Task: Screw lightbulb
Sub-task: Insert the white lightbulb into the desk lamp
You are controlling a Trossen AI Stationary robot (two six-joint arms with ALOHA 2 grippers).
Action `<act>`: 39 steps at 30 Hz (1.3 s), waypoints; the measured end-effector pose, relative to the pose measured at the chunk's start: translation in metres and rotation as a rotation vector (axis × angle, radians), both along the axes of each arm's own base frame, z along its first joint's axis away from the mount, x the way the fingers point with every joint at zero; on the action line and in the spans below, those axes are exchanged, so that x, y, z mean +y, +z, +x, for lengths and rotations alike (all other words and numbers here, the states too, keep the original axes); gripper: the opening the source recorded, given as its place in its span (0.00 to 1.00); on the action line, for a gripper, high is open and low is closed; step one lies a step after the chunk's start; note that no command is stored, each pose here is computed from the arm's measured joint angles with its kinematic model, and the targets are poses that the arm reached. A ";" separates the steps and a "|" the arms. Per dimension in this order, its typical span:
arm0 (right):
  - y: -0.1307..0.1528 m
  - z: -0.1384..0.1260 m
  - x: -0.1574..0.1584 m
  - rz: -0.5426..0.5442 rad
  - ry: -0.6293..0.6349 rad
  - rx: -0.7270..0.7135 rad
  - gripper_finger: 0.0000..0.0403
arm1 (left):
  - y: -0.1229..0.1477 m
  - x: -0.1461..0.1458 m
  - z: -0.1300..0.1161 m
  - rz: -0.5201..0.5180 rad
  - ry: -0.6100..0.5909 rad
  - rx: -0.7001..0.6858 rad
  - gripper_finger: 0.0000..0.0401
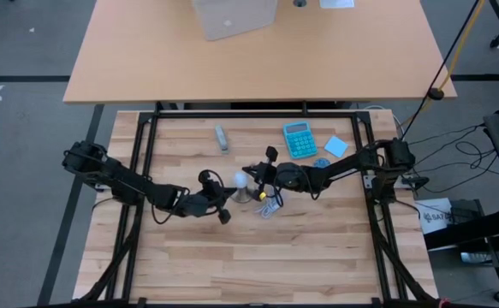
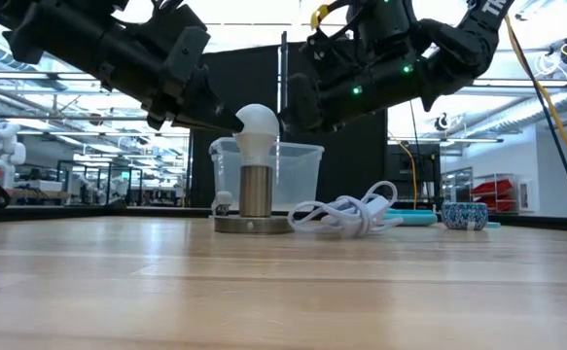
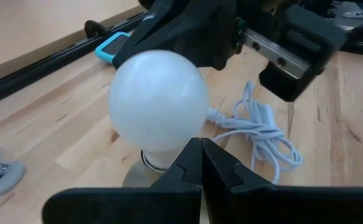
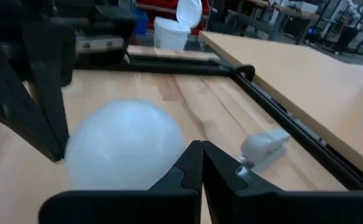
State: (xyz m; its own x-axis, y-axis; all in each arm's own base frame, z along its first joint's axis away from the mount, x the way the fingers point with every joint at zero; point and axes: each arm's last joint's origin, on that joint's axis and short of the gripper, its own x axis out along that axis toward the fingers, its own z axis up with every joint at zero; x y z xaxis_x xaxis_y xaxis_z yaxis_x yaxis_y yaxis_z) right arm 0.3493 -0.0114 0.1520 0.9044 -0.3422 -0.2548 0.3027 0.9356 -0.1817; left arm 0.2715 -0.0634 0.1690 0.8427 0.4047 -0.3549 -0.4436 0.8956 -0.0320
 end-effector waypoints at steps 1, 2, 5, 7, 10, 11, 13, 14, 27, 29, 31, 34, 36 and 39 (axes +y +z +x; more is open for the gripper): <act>0.000 0.000 0.000 0.005 0.006 -0.005 0.00 | 0.000 0.000 0.000 0.000 0.000 -0.001 0.00; 0.000 0.000 0.000 0.006 0.006 -0.003 0.00 | 0.000 0.001 0.000 0.000 0.003 0.001 0.00; -0.001 0.000 0.001 0.005 0.007 0.003 0.00 | 0.000 0.003 0.000 0.002 0.009 0.005 0.00; -0.001 0.000 0.003 0.003 0.005 0.008 0.00 | -0.001 0.004 0.001 0.008 0.010 0.011 0.00; -0.001 0.000 0.007 -0.001 0.005 0.016 0.00 | -0.002 0.005 0.000 0.017 0.012 0.026 0.00; -0.002 -0.001 0.009 -0.003 0.003 0.021 0.00 | -0.002 0.006 0.000 0.019 0.014 0.034 0.00; -0.002 -0.001 0.012 -0.009 -0.004 0.026 0.00 | -0.003 0.006 -0.001 0.025 0.018 0.047 0.00; -0.002 -0.001 0.014 -0.010 -0.003 0.027 0.00 | -0.004 0.006 -0.001 0.029 0.022 0.055 0.00; -0.002 -0.002 0.034 0.022 0.050 0.024 0.00 | -0.011 0.016 -0.007 0.052 0.206 0.092 0.00; -0.004 -0.002 0.037 0.033 0.066 0.037 0.00 | -0.011 0.019 -0.007 0.043 0.234 0.085 0.00; -0.005 -0.003 0.040 0.039 0.079 0.044 0.00 | -0.011 0.022 -0.006 0.033 0.244 0.075 0.00; -0.010 -0.005 0.042 0.038 0.081 0.090 0.00 | -0.010 0.024 -0.006 0.025 0.243 0.074 0.00; -0.011 -0.005 0.043 0.035 0.076 0.100 0.00 | -0.011 0.024 -0.006 0.024 0.239 0.079 0.00; -0.013 -0.006 0.042 0.031 0.042 0.121 0.00 | -0.011 0.020 -0.006 0.019 0.217 0.081 0.00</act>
State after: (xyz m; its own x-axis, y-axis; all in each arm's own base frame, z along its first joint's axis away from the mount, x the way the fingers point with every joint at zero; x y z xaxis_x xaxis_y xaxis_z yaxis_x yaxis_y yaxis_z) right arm 0.3431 0.0303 0.1389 0.8799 -0.2947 -0.3728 0.2407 0.9528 -0.1852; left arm 0.2653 -0.0432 0.1584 0.7039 0.5811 -0.4084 -0.6267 0.7788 0.0279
